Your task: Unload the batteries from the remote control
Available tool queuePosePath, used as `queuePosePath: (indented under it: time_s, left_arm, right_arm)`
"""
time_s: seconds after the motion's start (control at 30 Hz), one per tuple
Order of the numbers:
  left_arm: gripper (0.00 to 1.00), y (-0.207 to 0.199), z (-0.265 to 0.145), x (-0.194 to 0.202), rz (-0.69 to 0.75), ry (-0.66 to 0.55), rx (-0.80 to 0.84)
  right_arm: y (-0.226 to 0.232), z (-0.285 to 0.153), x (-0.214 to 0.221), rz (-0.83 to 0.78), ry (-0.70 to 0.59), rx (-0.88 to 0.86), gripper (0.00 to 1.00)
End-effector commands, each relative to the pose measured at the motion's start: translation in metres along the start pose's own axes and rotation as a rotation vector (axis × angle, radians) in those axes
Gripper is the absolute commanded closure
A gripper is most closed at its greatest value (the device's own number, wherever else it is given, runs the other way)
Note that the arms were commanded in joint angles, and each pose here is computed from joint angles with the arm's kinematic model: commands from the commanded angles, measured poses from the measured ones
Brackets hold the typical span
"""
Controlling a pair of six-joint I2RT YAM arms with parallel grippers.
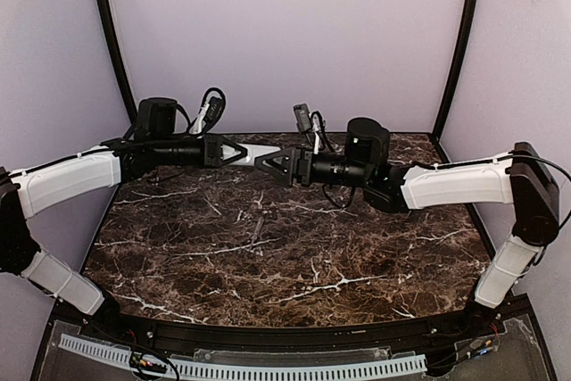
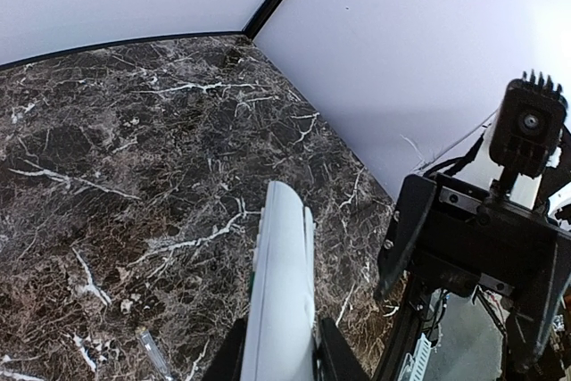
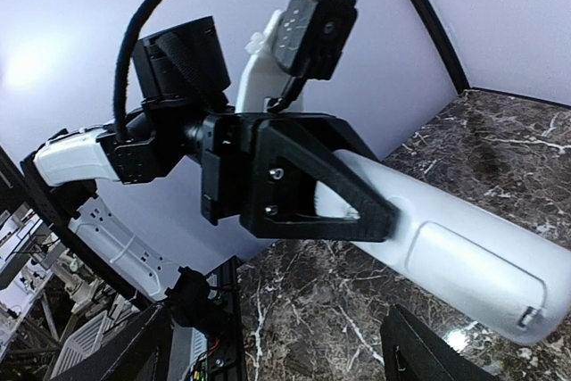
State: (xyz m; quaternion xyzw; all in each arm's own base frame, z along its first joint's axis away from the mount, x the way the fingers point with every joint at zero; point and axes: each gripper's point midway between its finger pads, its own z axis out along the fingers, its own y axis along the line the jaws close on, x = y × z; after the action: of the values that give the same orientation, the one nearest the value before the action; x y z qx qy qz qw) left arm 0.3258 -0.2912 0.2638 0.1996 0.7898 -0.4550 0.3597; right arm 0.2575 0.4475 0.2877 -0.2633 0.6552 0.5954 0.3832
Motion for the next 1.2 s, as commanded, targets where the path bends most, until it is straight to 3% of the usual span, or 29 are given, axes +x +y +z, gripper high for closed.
queuePosePath:
  time_s: [0.0,0.3,0.4,0.6,1.17]
  left_arm:
    - [0.99,-0.011,-0.004,-0.006,0.039,-0.021,0.025]
    - [1.00,-0.010,-0.005,-0.007,0.042,-0.024,0.018]
    - [1.00,-0.010,-0.006,-0.007,0.045,-0.026,0.013]
    - [1.00,-0.012,-0.007,-0.008,0.053,-0.030,0.019]
    - [1.00,-0.019,-0.008,-0.008,0.060,-0.033,0.053]
  right_arm:
    - [0.036,0.000,-0.019,-0.052,-0.034,-0.104,0.20]
    - [0.037,-0.004,-0.023,-0.076,-0.033,-0.075,0.20]
    - [0.021,-0.011,-0.026,-0.095,-0.035,0.050,0.19]
    - [-0.011,-0.022,-0.030,-0.076,-0.028,0.248,0.08]
    - [-0.033,-0.004,-0.021,-0.044,0.029,0.302,0.03]
